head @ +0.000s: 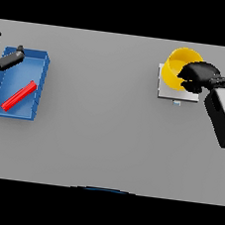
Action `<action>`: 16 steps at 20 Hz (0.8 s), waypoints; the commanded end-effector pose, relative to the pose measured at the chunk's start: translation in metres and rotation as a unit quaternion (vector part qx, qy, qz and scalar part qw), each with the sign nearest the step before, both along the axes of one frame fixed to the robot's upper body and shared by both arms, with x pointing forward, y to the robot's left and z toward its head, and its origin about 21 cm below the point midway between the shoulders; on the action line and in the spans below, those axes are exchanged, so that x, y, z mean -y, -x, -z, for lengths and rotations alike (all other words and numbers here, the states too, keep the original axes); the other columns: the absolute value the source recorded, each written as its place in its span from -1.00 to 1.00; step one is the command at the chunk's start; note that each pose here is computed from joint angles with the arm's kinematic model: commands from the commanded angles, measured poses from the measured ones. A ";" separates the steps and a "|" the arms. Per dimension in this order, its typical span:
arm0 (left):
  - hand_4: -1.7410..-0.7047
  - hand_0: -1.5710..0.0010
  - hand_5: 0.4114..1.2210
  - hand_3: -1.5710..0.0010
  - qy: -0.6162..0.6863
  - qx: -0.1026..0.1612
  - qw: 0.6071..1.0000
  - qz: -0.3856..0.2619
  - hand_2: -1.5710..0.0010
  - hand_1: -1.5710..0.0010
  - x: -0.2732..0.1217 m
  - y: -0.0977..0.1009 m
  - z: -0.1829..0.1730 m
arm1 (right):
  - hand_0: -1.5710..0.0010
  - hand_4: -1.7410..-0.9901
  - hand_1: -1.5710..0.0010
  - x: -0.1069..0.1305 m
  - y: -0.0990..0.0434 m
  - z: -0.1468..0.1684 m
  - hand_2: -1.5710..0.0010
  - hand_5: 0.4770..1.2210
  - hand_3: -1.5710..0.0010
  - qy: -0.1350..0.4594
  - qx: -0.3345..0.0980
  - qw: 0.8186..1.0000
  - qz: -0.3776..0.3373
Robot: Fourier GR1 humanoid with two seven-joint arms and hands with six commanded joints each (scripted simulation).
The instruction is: Pick up the red beaker and tilt it to pour out 1 green nut into yellow bowl. Pick up the yellow bowl and place it on the metallic measuring scale.
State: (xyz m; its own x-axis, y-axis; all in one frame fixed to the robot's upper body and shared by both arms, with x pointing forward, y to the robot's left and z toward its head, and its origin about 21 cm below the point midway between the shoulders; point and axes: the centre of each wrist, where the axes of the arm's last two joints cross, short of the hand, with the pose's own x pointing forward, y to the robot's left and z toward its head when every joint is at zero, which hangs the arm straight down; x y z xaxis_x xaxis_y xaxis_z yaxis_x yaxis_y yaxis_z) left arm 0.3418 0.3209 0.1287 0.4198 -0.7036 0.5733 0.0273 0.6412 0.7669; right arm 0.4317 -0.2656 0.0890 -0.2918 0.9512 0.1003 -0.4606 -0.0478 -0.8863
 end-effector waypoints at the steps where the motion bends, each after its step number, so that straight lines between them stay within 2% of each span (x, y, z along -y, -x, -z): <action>1: 0.79 1.00 -0.19 1.00 -0.001 0.000 1.000 -0.004 1.00 1.00 -0.001 0.000 -0.001 | -0.96 -0.97 -0.80 0.000 0.001 0.003 -1.00 1.00 -0.48 -0.004 -0.007 1.000 0.005; 2: 0.79 1.00 -0.18 1.00 -0.002 0.002 1.000 -0.001 1.00 1.00 -0.003 0.001 -0.001 | -0.96 -0.78 -0.84 0.000 0.000 0.004 -0.90 1.00 -0.30 -0.005 -0.012 1.000 0.010; 3: 0.79 1.00 -0.18 1.00 0.000 -0.001 1.000 -0.001 1.00 1.00 -0.001 -0.001 0.000 | -0.94 -0.61 -0.72 0.000 -0.002 0.004 -0.72 0.77 -0.16 -0.001 -0.016 1.000 0.020; 4: 0.79 1.00 -0.18 1.00 0.000 -0.002 1.000 -0.002 1.00 1.00 0.000 -0.001 0.000 | -0.55 -0.48 -0.38 0.003 -0.002 0.003 -0.44 0.55 -0.05 -0.003 -0.017 1.000 0.024; 6: 0.79 1.00 -0.18 1.00 -0.001 -0.004 1.000 0.001 1.00 1.00 0.002 -0.001 0.003 | 0.01 -0.28 0.12 0.006 -0.003 0.002 -0.03 0.21 0.09 -0.005 -0.024 0.999 0.020; 9: 0.81 1.00 -0.19 1.00 -0.005 0.001 1.000 0.003 1.00 1.00 0.002 -0.004 0.004 | 0.49 -0.12 0.55 0.004 -0.004 0.004 0.34 -0.07 0.23 -0.008 -0.036 0.999 0.016; 12: 0.79 1.00 -0.20 1.00 0.002 0.000 1.000 -0.004 1.00 1.00 0.001 -0.006 0.003 | 0.74 -0.02 0.77 0.005 -0.007 0.002 0.57 -0.22 0.35 -0.003 -0.037 0.999 0.008; 16: 0.78 1.00 -0.21 1.00 0.005 -0.005 1.000 -0.003 1.00 1.00 0.001 -0.008 0.003 | 0.89 0.11 0.91 0.004 -0.009 0.003 0.78 -0.30 0.51 0.010 -0.045 0.999 -0.002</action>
State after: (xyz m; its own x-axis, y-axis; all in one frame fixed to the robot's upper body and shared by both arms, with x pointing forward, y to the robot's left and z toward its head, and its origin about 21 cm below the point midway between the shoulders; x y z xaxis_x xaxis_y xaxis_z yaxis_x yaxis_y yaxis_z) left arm 0.3495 0.3200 0.1258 0.4290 -0.6957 0.5761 0.0306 0.6486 0.7605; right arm 0.4407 -0.2693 0.0856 -0.2859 0.9521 0.1082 -0.5386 -0.0663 -0.8399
